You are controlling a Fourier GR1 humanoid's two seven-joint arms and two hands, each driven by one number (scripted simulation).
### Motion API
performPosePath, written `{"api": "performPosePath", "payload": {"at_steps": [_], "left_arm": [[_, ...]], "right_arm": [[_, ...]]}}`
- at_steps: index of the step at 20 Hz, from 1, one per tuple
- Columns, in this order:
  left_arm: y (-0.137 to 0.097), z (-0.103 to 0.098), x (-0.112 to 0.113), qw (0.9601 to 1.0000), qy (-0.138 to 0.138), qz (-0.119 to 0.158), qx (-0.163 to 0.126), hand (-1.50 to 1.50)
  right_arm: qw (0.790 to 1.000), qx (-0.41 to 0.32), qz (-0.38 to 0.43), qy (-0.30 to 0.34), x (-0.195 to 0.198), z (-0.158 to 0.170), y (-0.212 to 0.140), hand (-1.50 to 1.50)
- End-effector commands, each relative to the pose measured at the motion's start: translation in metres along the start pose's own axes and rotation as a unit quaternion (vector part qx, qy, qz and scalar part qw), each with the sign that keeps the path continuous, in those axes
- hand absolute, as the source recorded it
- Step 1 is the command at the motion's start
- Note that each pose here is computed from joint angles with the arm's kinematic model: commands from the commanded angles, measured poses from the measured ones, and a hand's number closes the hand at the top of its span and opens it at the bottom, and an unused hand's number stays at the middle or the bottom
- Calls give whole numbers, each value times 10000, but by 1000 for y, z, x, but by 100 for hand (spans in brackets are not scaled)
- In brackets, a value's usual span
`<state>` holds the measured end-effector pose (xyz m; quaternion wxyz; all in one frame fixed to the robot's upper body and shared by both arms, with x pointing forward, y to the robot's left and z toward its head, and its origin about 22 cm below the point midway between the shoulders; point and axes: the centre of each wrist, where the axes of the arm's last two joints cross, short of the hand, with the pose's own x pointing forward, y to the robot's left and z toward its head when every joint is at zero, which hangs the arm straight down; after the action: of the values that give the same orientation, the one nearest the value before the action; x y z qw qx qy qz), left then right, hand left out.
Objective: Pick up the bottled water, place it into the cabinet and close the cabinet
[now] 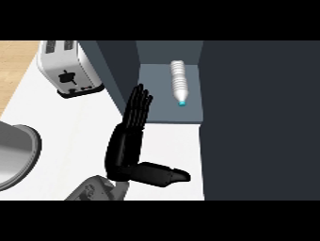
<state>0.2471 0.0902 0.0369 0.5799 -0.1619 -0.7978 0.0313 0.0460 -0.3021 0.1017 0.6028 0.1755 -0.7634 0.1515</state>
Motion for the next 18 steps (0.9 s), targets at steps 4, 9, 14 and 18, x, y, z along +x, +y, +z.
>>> {"api": "performPosePath", "payload": {"at_steps": [4,9,14,18], "left_arm": [[25,49,18,10000,-29,14,80,-150],[41,67,27,9998,-49,47,160,-150],[47,88,35,9997,-72,-11,245,-150],[68,81,43,9989,-181,-126,417,-150]], "right_arm": [[9947,979,311,27,40,-22,33,150],[9916,1279,59,178,39,-30,50,150],[9867,1618,124,9,40,-42,56,150],[9856,1693,41,17,45,-50,71,150]]}}
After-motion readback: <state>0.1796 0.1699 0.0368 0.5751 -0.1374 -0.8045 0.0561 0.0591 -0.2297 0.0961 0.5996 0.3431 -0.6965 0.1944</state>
